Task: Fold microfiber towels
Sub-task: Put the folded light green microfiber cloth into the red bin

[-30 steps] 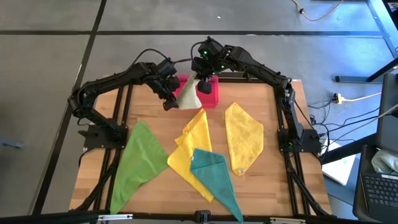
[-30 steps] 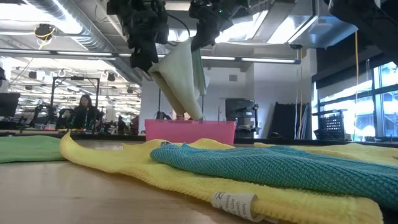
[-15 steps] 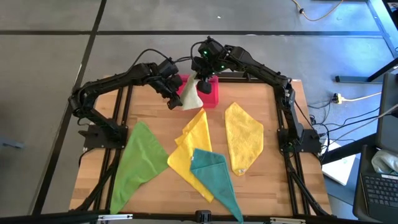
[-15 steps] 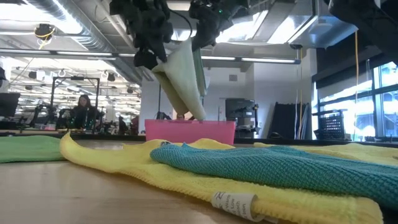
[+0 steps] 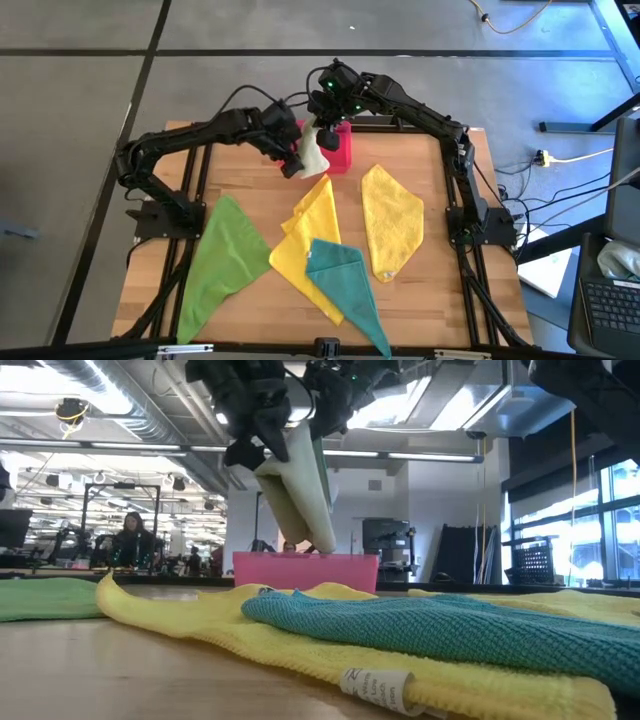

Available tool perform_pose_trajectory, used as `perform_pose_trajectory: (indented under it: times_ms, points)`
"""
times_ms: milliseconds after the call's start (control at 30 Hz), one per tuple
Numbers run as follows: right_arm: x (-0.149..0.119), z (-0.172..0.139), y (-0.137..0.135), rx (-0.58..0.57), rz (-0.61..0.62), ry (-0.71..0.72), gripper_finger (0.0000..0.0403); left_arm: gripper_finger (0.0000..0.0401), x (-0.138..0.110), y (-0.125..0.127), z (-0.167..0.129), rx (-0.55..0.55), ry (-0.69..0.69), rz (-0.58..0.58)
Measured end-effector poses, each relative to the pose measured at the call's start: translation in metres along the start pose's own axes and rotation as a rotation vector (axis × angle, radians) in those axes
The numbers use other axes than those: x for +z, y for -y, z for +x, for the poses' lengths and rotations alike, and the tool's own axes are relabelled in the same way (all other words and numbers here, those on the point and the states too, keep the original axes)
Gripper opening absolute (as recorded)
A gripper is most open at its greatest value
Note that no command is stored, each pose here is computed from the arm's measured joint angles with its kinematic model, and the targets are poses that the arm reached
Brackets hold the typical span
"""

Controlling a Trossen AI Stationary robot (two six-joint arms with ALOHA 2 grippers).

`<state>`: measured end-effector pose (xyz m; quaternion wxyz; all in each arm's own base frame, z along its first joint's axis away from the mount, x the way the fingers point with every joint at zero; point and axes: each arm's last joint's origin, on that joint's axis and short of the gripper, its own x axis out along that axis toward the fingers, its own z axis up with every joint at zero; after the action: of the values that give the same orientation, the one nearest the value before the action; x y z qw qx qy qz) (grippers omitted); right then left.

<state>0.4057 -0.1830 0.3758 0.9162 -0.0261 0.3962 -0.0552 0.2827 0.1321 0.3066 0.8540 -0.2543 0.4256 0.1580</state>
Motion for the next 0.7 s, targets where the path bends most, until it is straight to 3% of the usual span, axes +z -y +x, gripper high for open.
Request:
perform_pose_trajectory:
  times_ms: [467,700]
  points:
    - [0.0,0.0,0.0,0.001,0.001,-0.002,0.0013,0.0262,-0.002,0.021,0.004,0.023,0.038,-0.034]
    - [-0.001,0.0,0.0,-0.02,0.009,-0.018,0.0013,0.02,-0.004,0.021,0.004,0.026,0.019,-0.033]
